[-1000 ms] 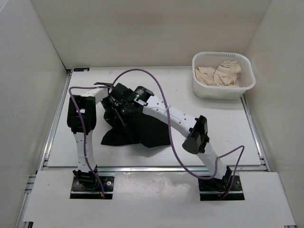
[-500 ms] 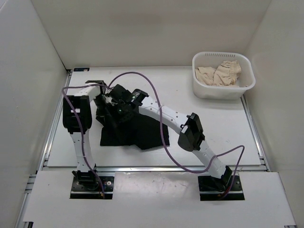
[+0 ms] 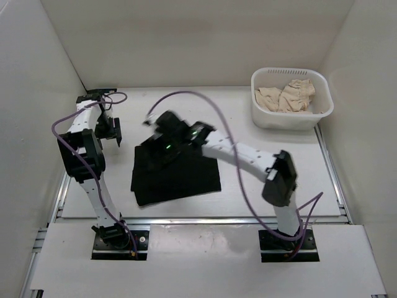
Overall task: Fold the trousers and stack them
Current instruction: Fold the trousers
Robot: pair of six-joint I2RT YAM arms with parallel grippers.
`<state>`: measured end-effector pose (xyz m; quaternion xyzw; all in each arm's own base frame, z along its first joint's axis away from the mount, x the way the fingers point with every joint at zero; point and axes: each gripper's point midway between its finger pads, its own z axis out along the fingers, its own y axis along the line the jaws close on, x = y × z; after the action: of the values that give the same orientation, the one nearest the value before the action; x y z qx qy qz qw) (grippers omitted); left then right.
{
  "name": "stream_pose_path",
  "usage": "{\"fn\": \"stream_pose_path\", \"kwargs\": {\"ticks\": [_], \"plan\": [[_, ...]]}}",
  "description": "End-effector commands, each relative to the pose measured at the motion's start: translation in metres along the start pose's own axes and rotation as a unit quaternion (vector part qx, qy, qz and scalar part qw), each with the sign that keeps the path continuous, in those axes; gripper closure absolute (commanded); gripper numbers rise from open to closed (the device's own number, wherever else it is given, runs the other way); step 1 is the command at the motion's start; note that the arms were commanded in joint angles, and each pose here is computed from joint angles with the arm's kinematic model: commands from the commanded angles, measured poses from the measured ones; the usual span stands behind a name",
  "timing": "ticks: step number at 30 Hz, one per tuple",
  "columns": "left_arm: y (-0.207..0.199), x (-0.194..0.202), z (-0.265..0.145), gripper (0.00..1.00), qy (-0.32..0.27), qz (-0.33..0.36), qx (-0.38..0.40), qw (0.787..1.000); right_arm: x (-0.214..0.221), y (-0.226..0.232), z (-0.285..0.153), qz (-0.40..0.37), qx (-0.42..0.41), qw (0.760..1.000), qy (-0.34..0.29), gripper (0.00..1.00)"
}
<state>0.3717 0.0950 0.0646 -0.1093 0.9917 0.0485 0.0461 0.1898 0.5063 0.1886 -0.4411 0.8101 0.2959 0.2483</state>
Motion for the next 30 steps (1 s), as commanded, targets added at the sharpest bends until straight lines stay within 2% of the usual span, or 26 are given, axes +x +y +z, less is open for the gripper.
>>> {"fn": "stream_pose_path", "kwargs": {"ticks": [1,2,3,4,6,9,13,16,17,19,20,21,22,23,24,26,30], "plan": [[-0.034,-0.004,-0.061,0.17,-0.066,0.029,0.053,0.996,-0.024,-0.113,-0.063,0.176,0.088,0.976,-0.089,0.01],[-0.043,0.000,-0.059,0.17,-0.055,0.031,0.077,0.995,-0.010,-0.142,-0.067,0.222,0.101,0.966,-0.084,0.01],[-0.056,0.000,-0.059,0.17,-0.048,0.039,0.101,0.993,0.019,-0.152,-0.060,0.249,0.096,0.962,-0.051,0.01],[-0.076,-0.001,-0.061,0.17,-0.046,0.047,0.143,0.988,0.031,-0.160,-0.059,0.268,0.090,0.958,-0.037,0.01],[-0.093,0.002,-0.046,0.17,-0.014,0.052,0.176,0.983,0.054,-0.180,-0.064,0.300,0.091,0.950,-0.017,0.01],[-0.115,0.010,-0.030,0.19,0.023,0.058,0.214,0.975,0.102,-0.176,-0.065,0.320,0.069,0.944,0.030,0.01],[-0.121,0.016,-0.021,0.19,0.040,0.056,0.230,0.971,0.158,-0.160,-0.064,0.341,0.040,0.935,0.082,0.01],[-0.130,0.020,-0.007,0.26,0.059,0.057,0.242,0.967,0.202,-0.152,-0.063,0.354,0.040,0.926,0.122,0.01],[-0.136,0.023,-0.005,0.37,0.066,0.060,0.250,0.964,0.210,-0.154,-0.063,0.362,0.044,0.922,0.129,0.01],[-0.136,0.026,0.005,0.49,0.080,0.058,0.249,0.964,0.229,-0.150,-0.064,0.370,0.046,0.916,0.147,0.01],[-0.136,0.026,0.005,0.69,0.080,0.058,0.249,0.963,0.230,-0.148,-0.063,0.370,0.039,0.917,0.145,0.04],[-0.137,0.025,0.009,0.84,0.084,0.057,0.248,0.963,0.229,-0.147,-0.058,0.371,0.027,0.917,0.144,0.12],[-0.137,0.022,0.010,0.86,0.083,0.057,0.249,0.963,0.234,-0.141,-0.057,0.371,0.009,0.916,0.154,0.40],[-0.138,0.018,0.008,0.86,0.076,0.058,0.249,0.964,0.233,-0.142,-0.056,0.365,0.008,0.919,0.150,0.59],[-0.138,0.009,0.002,0.86,0.060,0.061,0.251,0.964,0.237,-0.143,-0.053,0.368,0.008,0.916,0.157,0.75],[-0.139,-0.003,-0.012,0.86,0.034,0.065,0.253,0.965,0.237,-0.147,-0.052,0.370,0.010,0.917,0.150,0.97],[-0.131,-0.026,-0.027,0.86,-0.012,0.072,0.227,0.971,0.248,-0.152,-0.055,0.385,0.007,0.911,0.146,1.00]]}}
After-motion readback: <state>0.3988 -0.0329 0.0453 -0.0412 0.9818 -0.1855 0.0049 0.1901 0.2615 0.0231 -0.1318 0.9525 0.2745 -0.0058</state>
